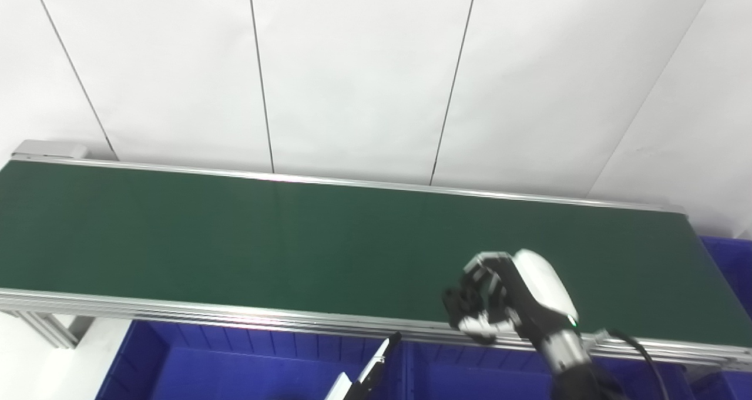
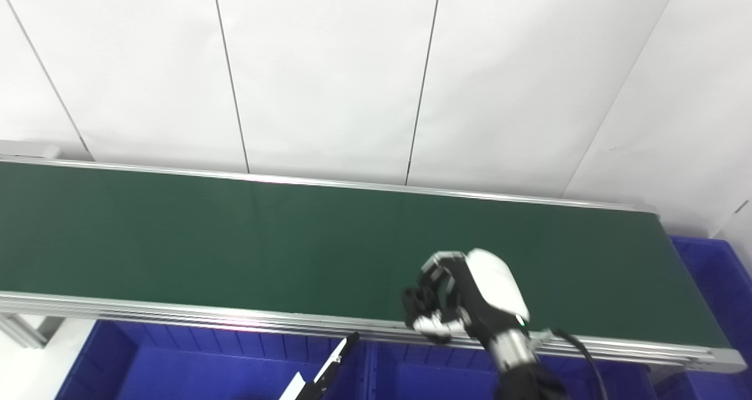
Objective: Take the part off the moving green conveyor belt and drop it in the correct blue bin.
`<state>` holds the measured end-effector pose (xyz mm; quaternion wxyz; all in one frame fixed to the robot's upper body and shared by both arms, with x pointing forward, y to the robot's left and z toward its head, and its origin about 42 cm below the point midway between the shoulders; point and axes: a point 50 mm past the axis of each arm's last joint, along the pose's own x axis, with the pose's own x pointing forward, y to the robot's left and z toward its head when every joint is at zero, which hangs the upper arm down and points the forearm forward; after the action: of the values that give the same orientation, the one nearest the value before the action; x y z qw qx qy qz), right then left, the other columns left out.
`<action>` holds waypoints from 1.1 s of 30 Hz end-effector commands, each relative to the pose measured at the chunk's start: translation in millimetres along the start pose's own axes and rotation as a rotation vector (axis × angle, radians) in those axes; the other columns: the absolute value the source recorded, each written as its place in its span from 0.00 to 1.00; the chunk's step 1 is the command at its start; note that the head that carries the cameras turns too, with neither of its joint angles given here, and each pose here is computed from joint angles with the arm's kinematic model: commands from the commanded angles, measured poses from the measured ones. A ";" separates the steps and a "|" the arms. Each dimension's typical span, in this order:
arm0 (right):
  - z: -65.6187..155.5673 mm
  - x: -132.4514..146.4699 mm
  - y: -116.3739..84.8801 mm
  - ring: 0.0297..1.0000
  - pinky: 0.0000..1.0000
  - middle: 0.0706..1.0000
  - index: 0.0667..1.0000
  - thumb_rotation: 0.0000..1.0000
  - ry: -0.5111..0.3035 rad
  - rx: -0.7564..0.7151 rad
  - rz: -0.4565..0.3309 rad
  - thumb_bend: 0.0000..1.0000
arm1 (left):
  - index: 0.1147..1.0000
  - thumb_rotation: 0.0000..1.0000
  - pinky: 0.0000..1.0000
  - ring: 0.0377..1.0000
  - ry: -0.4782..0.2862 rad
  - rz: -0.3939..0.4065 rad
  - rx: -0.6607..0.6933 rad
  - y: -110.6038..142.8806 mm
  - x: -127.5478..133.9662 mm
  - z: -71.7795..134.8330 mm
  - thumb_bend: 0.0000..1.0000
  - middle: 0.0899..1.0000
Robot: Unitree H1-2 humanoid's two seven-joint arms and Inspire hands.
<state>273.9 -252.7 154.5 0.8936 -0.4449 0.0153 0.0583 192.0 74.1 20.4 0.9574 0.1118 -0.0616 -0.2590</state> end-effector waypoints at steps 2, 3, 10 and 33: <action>-12.0 -15.8 -1.2 0.35 0.28 0.39 0.49 0.00 -0.003 0.020 -0.037 0.52 | 1.00 0.81 1.00 1.00 -0.072 0.015 -0.003 3.8 6.7 18.6 0.75 1.00; -18.2 -20.1 4.0 0.37 0.30 0.40 0.49 0.00 0.018 0.026 -0.029 0.52 | 1.00 0.81 1.00 1.00 -0.068 0.025 -0.009 5.8 6.7 21.5 0.75 1.00; -44.4 -25.9 37.5 0.37 0.31 0.40 0.49 0.00 0.146 0.040 0.034 0.52 | 1.00 0.81 1.00 1.00 -0.069 0.074 -0.009 21.9 9.0 36.8 0.74 1.00; -53.7 -29.7 92.4 1.00 0.99 1.00 0.98 0.57 0.139 -0.019 0.195 0.71 | 1.00 0.81 1.00 1.00 -0.028 0.085 -0.027 43.7 -4.8 39.7 0.74 1.00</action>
<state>233.6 -242.4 40.6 0.8722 -0.4469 0.1568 0.1222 200.6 107.7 59.6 0.9695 0.0970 -0.0499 -0.2196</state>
